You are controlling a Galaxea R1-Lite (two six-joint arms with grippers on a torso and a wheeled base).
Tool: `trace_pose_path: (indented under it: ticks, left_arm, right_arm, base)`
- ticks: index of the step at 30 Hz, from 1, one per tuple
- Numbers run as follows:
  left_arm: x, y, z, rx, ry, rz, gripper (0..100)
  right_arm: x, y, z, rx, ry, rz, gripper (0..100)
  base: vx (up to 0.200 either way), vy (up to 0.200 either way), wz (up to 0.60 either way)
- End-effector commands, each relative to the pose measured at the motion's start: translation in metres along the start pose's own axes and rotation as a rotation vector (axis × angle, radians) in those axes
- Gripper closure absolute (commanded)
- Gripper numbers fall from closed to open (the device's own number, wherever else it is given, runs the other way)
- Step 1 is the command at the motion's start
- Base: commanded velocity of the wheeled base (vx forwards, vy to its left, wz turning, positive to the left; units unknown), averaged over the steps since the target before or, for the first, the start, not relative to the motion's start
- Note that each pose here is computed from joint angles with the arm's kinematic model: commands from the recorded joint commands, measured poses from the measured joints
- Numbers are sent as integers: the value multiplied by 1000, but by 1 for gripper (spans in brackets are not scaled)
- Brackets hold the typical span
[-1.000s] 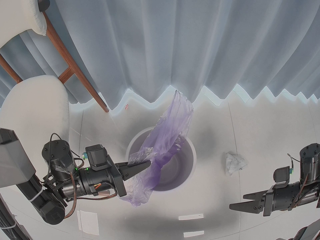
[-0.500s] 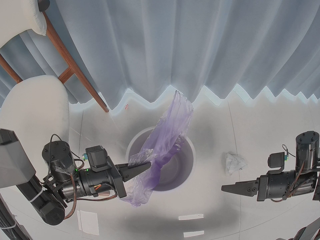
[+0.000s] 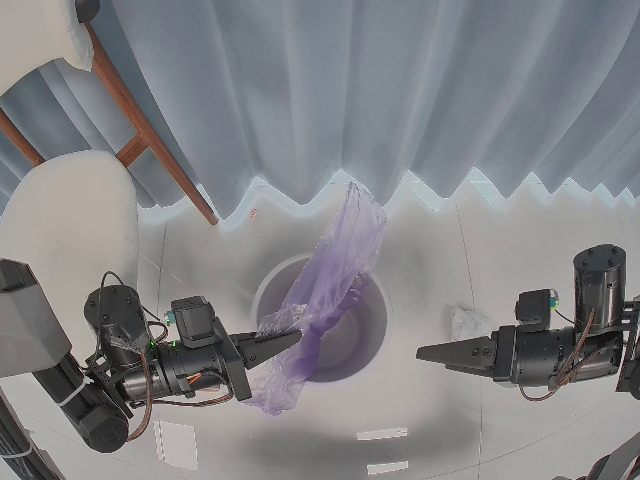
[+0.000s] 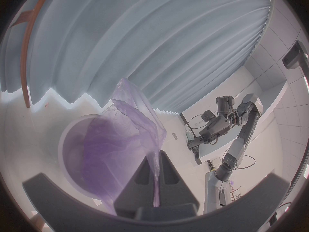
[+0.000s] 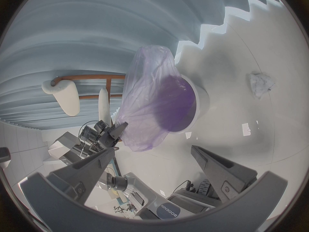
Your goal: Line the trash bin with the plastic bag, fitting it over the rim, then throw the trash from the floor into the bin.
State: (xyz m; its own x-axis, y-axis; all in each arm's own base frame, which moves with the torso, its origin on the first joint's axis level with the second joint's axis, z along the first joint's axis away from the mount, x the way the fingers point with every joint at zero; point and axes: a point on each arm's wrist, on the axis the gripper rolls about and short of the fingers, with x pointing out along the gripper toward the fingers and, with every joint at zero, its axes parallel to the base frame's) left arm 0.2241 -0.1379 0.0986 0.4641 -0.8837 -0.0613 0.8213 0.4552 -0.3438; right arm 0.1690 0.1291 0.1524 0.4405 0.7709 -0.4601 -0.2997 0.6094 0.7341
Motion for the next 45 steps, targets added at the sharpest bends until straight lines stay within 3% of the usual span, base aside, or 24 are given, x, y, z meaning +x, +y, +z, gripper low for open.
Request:
trace_pose_path:
  ticks: [1, 26, 34, 41, 45]
  left_arm:
    - [0, -2, -3, -5, 10, -5, 100]
    - [-3, -5, -5, -6, 20, -6, 100]
    - [-6, -8, -1, 3, 9, -12, 100]
    - [-8, -14, -9, -11, 41, -30, 100]
    - [-8, -22, -18, -29, 85, -52, 100]
  right_arm:
    - [12, 3, 2, -4, 21, -5, 0]
    - [30, 21, 12, 0, 31, 43, 0]
    - [54, 21, 12, -12, 62, 48, 0]
    - [73, 21, 10, -33, 29, 43, 0]
    - [88, 21, 17, -33, -39, -25, 0]
  base:
    - [0, 0, 0]
    - [0, 0, 0]
    - [0, 0, 0]
    - [0, 0, 0]
    - [0, 0, 0]
